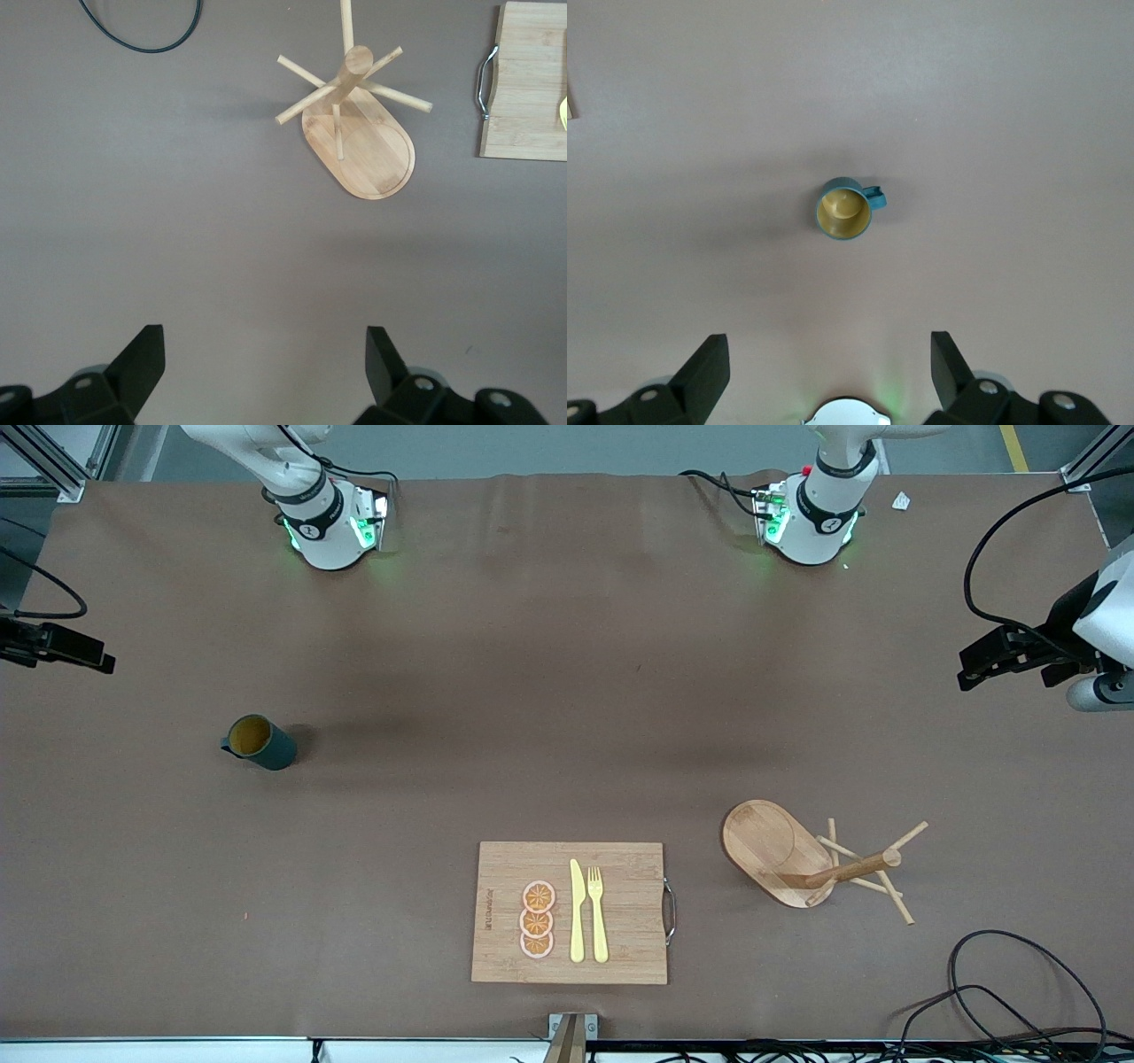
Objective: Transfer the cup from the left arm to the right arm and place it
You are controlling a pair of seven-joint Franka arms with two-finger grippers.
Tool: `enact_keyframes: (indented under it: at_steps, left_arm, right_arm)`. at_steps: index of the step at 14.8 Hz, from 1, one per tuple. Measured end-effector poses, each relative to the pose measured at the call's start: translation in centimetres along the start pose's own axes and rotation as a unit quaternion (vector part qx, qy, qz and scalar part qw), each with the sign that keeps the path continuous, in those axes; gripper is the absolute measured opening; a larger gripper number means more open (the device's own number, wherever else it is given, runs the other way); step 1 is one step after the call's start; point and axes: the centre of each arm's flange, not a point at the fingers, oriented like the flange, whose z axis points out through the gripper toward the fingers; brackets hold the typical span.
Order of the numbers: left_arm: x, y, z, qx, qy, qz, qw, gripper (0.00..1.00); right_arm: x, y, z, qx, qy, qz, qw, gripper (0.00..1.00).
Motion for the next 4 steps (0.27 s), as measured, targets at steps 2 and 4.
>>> enact_keyframes:
  at_steps: [2,4]
  left_arm:
    - [0.00,0.00,0.00,0.000,0.000,0.000,1.000,1.00]
    - [0.00,0.00,0.00,0.000,0.000,0.000,1.000,1.00]
  right_arm:
    - [-0.13,-0.01,-0.07,0.000,-0.003,0.001,1.000,1.00]
    - [-0.35,-0.15,-0.23,0.000,-0.008,0.012,1.000,1.00]
